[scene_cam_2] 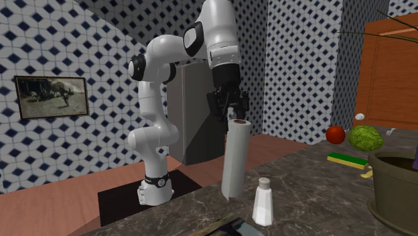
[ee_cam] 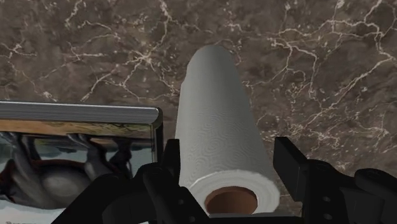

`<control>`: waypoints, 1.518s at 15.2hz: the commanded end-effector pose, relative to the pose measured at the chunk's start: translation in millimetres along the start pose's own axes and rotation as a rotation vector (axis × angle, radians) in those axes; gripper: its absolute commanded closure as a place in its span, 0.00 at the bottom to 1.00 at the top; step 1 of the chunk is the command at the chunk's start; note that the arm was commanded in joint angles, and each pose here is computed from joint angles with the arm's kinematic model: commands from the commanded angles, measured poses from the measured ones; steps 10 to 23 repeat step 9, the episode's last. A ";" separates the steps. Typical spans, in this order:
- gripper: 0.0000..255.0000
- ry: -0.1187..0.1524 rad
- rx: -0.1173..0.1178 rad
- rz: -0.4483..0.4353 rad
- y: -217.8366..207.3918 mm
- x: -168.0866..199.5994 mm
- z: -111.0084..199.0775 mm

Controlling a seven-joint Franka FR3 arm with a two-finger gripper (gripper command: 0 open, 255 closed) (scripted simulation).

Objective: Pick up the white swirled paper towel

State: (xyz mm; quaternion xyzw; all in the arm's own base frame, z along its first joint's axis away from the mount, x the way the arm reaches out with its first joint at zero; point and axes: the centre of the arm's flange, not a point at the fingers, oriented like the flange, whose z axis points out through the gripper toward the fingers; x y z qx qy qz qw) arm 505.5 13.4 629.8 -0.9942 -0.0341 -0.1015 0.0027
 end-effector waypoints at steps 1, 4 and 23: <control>1.00 0.000 0.000 0.000 -0.4 2.4 -9.9; 1.00 0.000 0.000 0.000 -0.4 5.6 -25.4; 1.00 0.000 0.000 0.000 -0.3 8.9 -41.7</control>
